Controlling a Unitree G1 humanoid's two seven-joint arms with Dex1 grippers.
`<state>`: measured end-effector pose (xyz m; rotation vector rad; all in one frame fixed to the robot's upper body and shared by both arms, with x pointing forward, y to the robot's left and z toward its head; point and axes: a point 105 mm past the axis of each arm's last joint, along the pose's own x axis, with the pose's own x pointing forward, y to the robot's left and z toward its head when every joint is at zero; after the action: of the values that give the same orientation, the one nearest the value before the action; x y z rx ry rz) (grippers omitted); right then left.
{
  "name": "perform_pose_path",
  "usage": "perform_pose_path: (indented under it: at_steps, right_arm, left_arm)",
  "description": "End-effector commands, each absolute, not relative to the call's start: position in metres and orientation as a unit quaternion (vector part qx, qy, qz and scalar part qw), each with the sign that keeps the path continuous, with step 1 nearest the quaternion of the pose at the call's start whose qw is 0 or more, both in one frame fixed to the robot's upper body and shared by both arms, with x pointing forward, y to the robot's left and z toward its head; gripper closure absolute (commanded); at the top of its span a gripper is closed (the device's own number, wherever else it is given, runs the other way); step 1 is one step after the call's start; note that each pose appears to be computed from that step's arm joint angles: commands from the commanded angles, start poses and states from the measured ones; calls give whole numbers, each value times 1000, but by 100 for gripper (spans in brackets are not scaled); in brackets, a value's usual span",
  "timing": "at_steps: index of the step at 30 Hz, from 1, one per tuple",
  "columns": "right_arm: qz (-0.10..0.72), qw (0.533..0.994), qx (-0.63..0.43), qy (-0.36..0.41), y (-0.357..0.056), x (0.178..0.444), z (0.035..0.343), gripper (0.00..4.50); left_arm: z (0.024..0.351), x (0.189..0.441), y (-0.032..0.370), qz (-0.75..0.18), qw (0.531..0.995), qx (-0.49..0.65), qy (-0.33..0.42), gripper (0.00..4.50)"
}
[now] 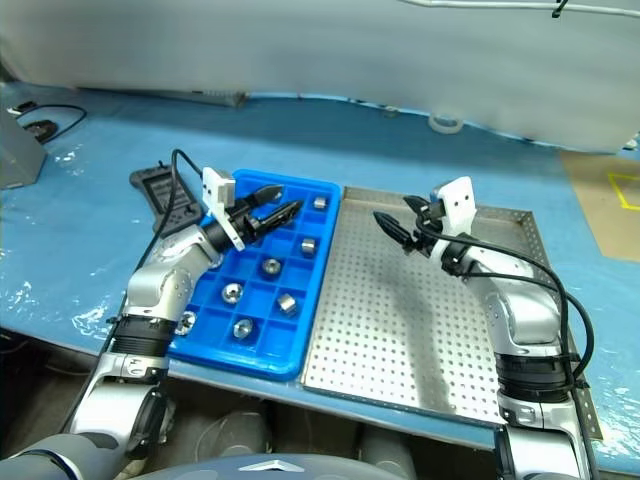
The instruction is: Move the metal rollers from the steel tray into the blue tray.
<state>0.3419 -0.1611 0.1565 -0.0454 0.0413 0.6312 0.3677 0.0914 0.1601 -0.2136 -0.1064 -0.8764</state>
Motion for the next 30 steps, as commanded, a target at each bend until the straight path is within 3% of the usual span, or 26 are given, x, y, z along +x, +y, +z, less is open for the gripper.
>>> perform_pose_path:
  at_steps: [1, 30]
  right_arm:
    - [318, 948, -32, -1, -158, 344, 167, 76]
    - [333, 942, -30, -12, -139, 359, 162, 76]
  left_arm:
    - [177, 365, 93, -411, 900, -112, -92, 54]
    - [180, 360, 89, -421, 898, -82, -93, 54]
